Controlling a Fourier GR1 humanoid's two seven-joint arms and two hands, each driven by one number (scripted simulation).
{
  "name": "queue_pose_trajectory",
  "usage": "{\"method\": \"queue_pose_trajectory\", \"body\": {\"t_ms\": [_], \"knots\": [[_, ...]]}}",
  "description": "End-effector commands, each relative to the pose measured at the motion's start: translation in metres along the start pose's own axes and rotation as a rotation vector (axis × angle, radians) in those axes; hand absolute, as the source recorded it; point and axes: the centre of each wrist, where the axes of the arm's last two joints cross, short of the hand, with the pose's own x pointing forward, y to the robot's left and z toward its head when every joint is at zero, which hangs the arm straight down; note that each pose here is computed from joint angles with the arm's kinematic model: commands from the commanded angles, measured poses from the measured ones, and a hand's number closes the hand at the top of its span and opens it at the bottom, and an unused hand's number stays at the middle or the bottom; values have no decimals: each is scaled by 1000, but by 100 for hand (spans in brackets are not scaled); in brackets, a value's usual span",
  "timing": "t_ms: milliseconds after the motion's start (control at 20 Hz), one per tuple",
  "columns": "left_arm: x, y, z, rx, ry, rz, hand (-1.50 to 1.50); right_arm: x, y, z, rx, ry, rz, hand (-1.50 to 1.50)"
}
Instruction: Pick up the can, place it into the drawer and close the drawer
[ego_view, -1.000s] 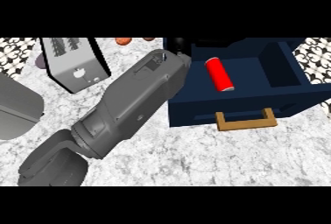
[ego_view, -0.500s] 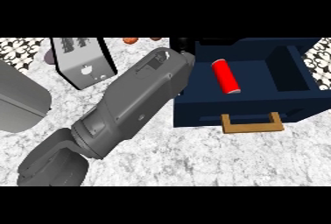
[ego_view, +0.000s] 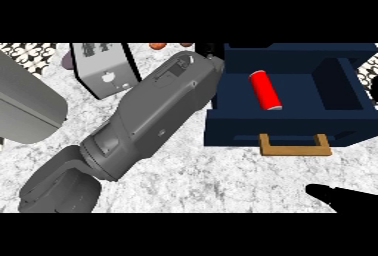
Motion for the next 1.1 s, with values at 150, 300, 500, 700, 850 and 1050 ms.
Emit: {"method": "queue_pose_trajectory", "body": {"t_ms": [150,300,500,700,850,1050], "knots": [[-4,16,-3,29,13,-19,-150,-6,41,-45,68,-36,173,-150],[4,19,-8,30,5,-30,-150,-19,74,-70,114,-38,252,-150],[-4,23,1,53,14,-37,-150,-27,87,-96,155,-35,323,-150],[19,42,-17,47,-4,-42,-150,-46,118,-116,242,-65,457,-150],[27,63,-22,70,-10,-45,-150,-79,124,-115,232,-20,501,-150],[33,73,-16,82,8,-39,-150,-85,160,-125,232,26,525,-150]]}}
